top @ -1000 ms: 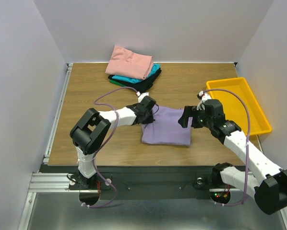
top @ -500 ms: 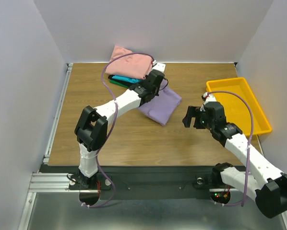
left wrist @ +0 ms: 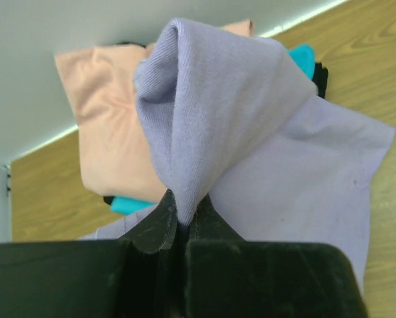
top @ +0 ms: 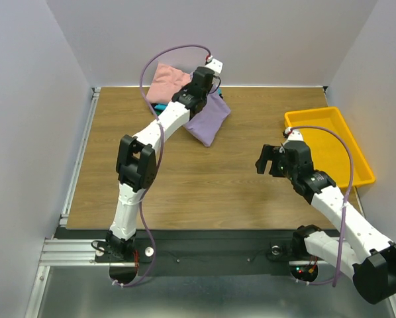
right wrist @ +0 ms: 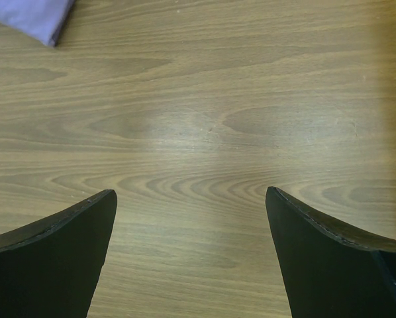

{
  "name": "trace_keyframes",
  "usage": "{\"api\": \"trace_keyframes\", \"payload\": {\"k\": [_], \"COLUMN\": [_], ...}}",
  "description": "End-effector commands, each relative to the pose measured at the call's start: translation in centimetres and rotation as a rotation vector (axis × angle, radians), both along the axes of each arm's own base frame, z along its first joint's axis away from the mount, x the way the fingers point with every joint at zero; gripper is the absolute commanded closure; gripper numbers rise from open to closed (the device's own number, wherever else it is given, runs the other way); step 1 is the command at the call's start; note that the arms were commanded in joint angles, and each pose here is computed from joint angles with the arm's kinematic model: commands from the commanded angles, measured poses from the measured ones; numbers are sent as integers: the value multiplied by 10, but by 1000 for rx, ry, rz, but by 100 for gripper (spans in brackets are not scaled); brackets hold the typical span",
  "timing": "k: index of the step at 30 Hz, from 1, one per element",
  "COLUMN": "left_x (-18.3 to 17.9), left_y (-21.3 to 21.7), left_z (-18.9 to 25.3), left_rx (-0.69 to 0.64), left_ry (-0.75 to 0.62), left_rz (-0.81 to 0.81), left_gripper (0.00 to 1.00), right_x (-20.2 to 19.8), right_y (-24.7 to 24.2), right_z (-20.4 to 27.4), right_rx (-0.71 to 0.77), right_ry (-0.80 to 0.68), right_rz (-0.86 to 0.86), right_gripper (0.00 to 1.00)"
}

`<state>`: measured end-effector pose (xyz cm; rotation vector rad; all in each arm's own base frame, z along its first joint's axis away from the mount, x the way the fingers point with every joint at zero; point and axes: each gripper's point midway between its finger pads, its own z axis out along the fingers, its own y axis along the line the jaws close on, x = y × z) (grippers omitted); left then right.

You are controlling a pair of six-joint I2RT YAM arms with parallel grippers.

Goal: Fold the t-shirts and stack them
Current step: Neatly place the folded tshirt to the corner

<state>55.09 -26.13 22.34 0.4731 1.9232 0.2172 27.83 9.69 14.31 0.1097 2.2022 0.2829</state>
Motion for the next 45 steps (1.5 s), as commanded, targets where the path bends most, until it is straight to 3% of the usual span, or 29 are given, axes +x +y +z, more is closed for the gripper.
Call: {"api": "trace_keyframes", "payload": {"k": [1, 13, 22, 30, 38, 45], "left_x": [22, 29, 48, 84, 123, 143], "left_y": [1, 18, 39, 48, 73, 106], "left_z": [89, 164, 186, 159, 106, 93], "left_rx": [-38, -105, -137, -167, -126, -205], "left_ry": [-207, -369, -441, -462, -427, -439], "left_rz": [-33, -41, -16, -70, -32, 32], "left_gripper": [100, 100, 100, 100, 100, 98], "right_x": [4, 7, 9, 12, 15, 19], "right_y": [-2, -2, -6, -8, -11, -14], "right_z": [5, -11, -14, -16, -24, -32], "right_rx": [0, -23, -40, -54, -79, -104], "right_ry": [-26, 28, 36, 43, 67, 96], "right_rz": [-30, -40, -60, -75, -93, -112], "right_gripper": [0, 0, 0, 0, 0, 0]}}
